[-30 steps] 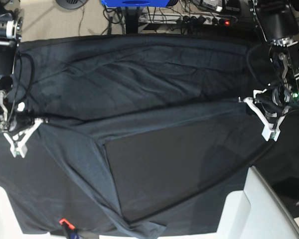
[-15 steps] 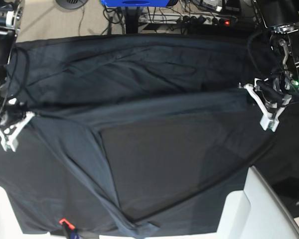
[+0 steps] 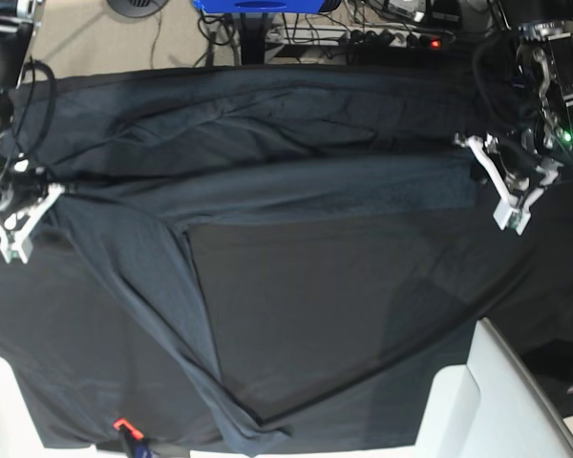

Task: Fold the T-shirt properly
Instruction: 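Fold the held fabric with both grippers toward the collar edge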

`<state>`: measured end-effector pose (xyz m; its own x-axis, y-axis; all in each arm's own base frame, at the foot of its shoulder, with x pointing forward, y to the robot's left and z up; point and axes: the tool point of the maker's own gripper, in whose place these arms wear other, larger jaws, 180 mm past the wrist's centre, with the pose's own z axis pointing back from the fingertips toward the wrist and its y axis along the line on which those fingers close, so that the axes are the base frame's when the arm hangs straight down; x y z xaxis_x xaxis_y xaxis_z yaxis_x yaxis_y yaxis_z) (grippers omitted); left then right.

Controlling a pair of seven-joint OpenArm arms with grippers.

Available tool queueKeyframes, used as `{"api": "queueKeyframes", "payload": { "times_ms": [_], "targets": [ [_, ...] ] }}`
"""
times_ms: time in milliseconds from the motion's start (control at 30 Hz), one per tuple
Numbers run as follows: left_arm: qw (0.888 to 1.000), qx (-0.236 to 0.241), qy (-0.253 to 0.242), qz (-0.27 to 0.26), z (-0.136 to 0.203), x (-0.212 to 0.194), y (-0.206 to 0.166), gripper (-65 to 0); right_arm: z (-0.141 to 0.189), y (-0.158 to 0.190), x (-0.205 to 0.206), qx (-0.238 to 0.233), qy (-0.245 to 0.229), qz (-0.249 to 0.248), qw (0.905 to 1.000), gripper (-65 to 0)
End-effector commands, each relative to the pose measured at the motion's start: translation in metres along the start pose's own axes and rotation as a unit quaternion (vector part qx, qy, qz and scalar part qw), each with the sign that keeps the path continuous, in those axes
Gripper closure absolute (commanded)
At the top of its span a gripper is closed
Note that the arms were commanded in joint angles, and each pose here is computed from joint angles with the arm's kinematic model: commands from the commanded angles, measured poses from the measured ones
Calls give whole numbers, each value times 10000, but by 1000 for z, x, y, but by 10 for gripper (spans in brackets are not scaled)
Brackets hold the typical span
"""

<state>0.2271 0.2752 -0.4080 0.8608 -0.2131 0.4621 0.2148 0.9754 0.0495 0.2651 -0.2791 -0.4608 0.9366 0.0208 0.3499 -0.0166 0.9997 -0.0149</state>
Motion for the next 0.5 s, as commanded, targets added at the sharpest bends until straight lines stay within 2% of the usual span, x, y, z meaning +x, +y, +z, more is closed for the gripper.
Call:
{"api": "queueKeyframes", "payload": {
  "times_ms": [0,100,333,467],
  "targets": [
    [9997,121,-163,-119,8,10,8,0,10,-11,15,-124,-238,18,9996,0],
    [9998,121,-96,-150,10,2,7,0,14,-10,9,-143,-178,55,9997,0],
    [9988,463,-71,166,24,-13,36,0,17,-3,1,-130,-183,116,9997,0],
    [9994,351,3,-30,23,-18,32,0,13,7,-6,-24,-146,73,9999,0]
  ]
}}
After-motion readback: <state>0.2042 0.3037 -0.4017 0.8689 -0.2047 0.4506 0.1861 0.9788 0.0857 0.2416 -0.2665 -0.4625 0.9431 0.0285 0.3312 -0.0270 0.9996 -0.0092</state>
